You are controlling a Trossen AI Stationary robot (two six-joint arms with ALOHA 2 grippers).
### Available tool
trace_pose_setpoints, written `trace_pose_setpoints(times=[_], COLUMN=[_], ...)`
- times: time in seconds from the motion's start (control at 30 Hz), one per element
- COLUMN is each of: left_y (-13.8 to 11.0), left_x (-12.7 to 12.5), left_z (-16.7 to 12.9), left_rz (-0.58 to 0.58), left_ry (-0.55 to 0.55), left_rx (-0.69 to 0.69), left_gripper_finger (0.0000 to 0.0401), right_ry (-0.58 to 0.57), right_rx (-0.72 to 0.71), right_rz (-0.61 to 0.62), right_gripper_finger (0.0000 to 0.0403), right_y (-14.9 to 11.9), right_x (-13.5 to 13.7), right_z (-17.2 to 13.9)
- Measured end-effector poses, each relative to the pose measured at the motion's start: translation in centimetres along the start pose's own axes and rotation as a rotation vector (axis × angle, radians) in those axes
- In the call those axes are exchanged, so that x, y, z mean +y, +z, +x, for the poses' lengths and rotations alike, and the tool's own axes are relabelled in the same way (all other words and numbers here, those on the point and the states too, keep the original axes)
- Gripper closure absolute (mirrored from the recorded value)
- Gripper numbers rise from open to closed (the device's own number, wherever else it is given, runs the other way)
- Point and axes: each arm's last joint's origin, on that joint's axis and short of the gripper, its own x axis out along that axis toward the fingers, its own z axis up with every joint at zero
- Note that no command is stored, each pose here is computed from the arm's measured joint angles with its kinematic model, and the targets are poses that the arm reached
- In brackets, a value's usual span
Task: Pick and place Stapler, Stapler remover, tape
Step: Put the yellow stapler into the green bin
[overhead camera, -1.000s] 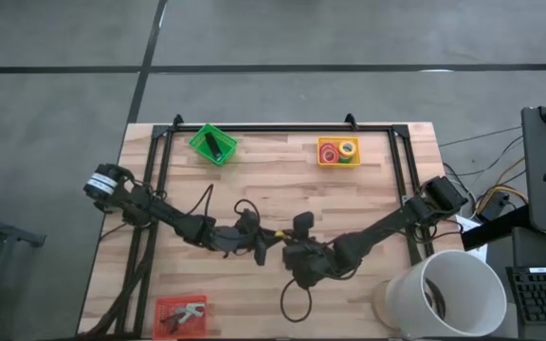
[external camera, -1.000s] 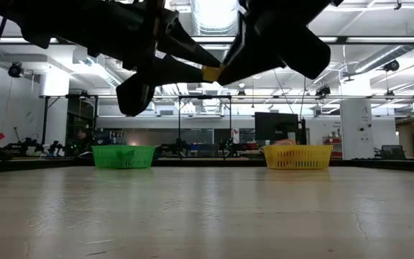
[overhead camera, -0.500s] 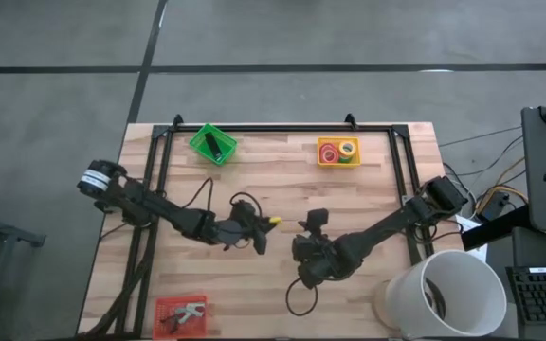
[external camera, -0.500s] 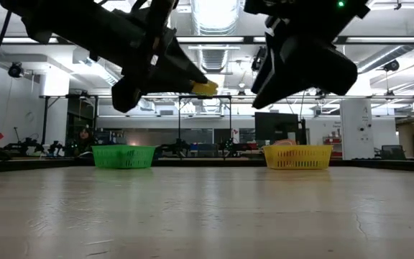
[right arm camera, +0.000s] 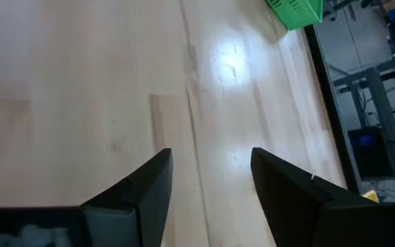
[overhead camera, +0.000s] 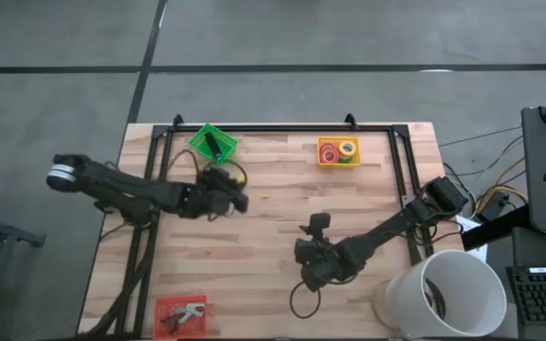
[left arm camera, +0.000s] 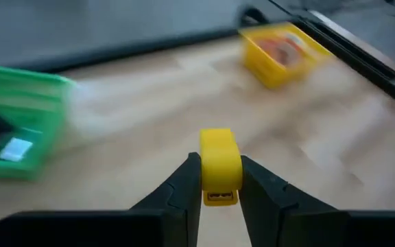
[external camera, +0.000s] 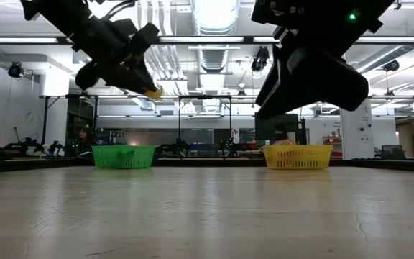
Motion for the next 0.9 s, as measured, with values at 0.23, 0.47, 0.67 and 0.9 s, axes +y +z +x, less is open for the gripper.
trace_pose_setpoints(times=[0.23, 0.47, 0.67, 0.9], left_y=[2.2, 3.0, 3.4, 3.2], left_x=[3.8, 9.0, 13.0, 14.0], left_z=[1.3, 4.6, 7.2, 8.0], left_rz=[0.0, -0.105, -0.217, -0.199], left_ry=[0.202, 0.341, 0.35, 0.376], left_rx=[-0.096, -0.028, 0.09, 0.128], left_gripper_finger=[0.0316, 0.0315, 0.0314, 0.0307], right_ry=[-0.002, -0.003, -0.004, -0.004], right_rx=[-0.014, -0.013, -0.012, -0.017], right_rz=[0.026, 0.025, 0.025, 0.029], right_gripper_finger=[0.0211, 0.0216, 0.0216, 0.0223], right_y=[-0.4, -0.7, -0.8, -0.9], right_x=[0.2, 0.3, 0.3, 0.4], right_z=[0.4, 0.6, 0.6, 0.8])
